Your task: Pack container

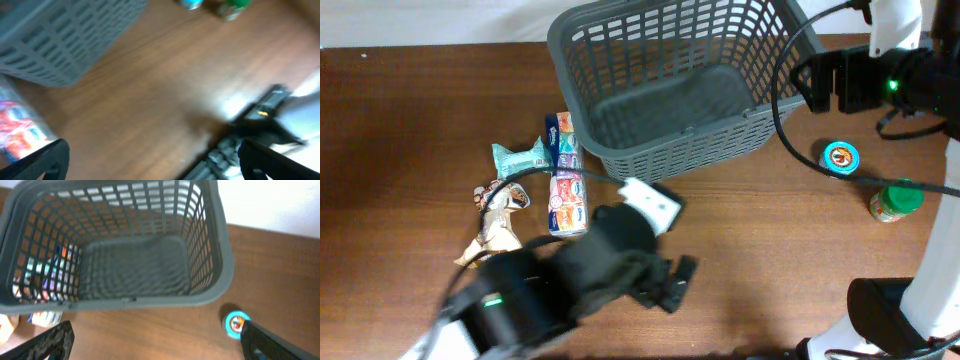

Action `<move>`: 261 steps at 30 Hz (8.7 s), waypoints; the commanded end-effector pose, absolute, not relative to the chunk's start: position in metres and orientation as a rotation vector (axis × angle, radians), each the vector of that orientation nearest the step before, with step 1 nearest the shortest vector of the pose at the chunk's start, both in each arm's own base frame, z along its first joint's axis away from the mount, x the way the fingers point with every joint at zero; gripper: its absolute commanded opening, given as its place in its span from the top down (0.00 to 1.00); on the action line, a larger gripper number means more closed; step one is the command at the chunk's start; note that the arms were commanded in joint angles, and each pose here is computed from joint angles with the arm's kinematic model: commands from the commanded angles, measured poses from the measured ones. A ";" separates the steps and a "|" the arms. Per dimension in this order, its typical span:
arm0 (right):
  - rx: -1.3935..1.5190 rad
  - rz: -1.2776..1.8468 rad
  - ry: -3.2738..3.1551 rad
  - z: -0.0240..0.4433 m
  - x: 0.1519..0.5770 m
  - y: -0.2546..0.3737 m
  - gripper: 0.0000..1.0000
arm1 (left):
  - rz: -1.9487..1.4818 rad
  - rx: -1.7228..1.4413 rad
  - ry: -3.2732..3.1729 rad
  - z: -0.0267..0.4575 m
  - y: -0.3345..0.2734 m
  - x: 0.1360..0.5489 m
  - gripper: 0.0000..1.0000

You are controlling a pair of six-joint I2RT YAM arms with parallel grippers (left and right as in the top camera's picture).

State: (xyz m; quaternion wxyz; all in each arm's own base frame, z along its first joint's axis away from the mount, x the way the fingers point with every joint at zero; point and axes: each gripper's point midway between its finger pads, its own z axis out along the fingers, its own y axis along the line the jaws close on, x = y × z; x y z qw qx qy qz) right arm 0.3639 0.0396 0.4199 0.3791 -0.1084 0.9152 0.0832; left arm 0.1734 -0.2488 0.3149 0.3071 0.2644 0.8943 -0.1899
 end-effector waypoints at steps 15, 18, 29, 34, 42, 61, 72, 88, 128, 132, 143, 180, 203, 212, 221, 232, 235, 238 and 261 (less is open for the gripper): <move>-0.413 0.289 2.282 0.403 0.417 0.059 0.01 | -0.105 0.711 2.497 0.244 -0.283 0.211 0.01; -0.417 0.304 2.300 0.391 0.430 0.061 0.01 | -0.109 0.741 2.540 0.230 -0.290 0.209 0.01; -0.479 0.409 2.422 0.334 0.456 0.071 0.01 | -0.158 0.742 2.535 0.227 -0.303 0.211 0.00; -0.464 0.371 2.459 0.322 0.460 0.065 0.00 | -0.178 0.733 2.520 0.229 -0.308 0.213 0.00; -0.449 0.330 2.476 0.320 0.460 0.059 0.08 | -0.210 0.698 2.471 0.230 -0.324 0.227 0.17; -0.251 0.137 2.574 0.309 0.459 0.027 0.96 | -0.030 0.458 2.436 0.236 -0.282 0.279 0.98; -0.253 0.140 2.597 0.302 0.458 0.028 0.96 | -0.026 0.376 2.433 0.238 -0.269 0.298 0.98; -0.252 0.147 2.641 0.291 0.453 0.028 0.96 | 0.006 0.336 2.452 0.225 -0.265 0.315 0.98; -0.271 0.191 2.672 0.285 0.447 0.036 0.96 | 0.081 0.157 2.480 0.220 -0.216 0.352 0.98; -0.291 0.197 2.683 0.275 0.451 0.043 0.96 | 0.081 0.158 2.480 0.220 -0.216 0.352 0.98; -0.322 0.195 2.714 0.258 0.453 0.046 0.96 | 0.082 0.156 2.481 0.220 -0.215 0.352 0.98; -0.362 0.175 2.792 0.250 0.434 0.059 0.96 | 0.162 0.008 2.478 0.221 -0.168 0.376 0.98; -0.357 0.181 2.818 0.249 0.428 0.058 0.96 | 0.169 -0.033 2.464 0.223 -0.157 0.385 0.89; -0.357 0.180 2.810 0.249 0.429 0.058 0.55 | 0.168 -0.033 2.464 0.223 -0.157 0.385 0.65; -0.366 0.206 2.780 0.254 0.433 0.063 0.19 | 0.170 -0.002 2.469 0.223 -0.158 0.384 0.14; -0.485 0.299 2.635 0.291 0.433 0.102 0.11 | 0.164 -0.005 2.462 0.226 -0.158 0.383 0.00; -0.504 0.297 2.570 0.315 0.428 0.108 0.01 | 0.144 -0.013 2.440 0.237 -0.157 0.381 0.01; -0.478 0.289 2.482 0.351 0.419 0.107 0.01 | 0.100 -0.031 2.388 0.262 -0.152 0.373 0.00; 0.792 -0.090 2.041 0.476 0.294 -0.138 0.01 | 0.384 -0.411 2.124 0.363 -0.010 0.268 0.00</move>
